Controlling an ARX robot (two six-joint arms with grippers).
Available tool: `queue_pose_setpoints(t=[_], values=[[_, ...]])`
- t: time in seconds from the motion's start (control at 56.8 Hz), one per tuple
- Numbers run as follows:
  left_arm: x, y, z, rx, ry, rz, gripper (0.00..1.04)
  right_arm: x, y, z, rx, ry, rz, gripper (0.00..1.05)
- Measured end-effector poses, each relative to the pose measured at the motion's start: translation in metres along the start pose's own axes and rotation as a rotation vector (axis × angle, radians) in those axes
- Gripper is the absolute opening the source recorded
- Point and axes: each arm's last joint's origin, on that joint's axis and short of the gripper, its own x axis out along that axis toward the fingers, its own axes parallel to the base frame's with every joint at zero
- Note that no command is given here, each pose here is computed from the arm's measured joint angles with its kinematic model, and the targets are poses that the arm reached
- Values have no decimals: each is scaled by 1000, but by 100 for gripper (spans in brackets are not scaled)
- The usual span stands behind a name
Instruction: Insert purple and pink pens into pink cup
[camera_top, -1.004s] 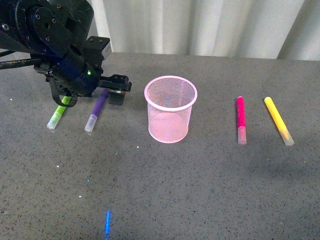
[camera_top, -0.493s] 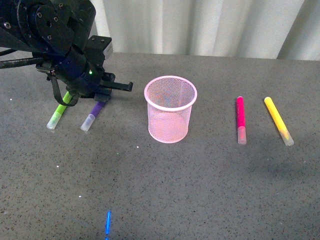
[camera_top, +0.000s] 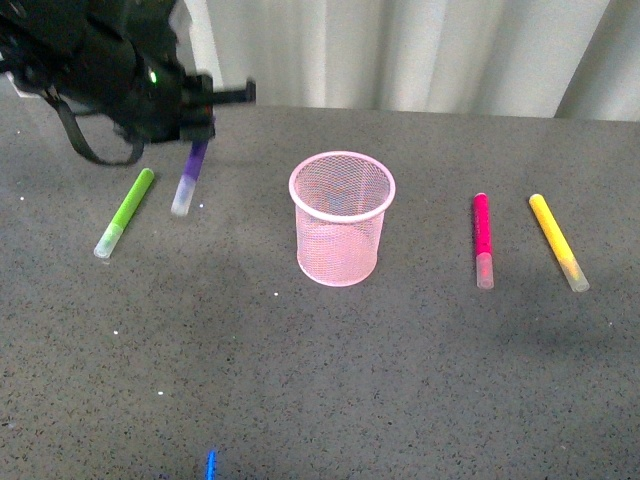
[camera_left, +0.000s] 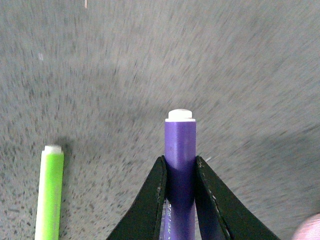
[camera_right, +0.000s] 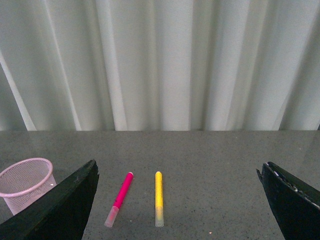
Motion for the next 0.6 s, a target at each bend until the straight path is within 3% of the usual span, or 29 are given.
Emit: queue_pose_setpoints(t=[0.194,0.3,0.423,0.599], values=[[-71,-14,52,-153,-361,-121,13,0,0,0,0,0,0,98],[-101,-22,65,-224,-509,-185,13,0,0,0,0,0,0,98],[-119,-34,62,-292,-619,-255,13,0,0,0,0,0,0,98],[-116,-70,34,-327,-676,-409,13,0,0,0,0,0,0,98]])
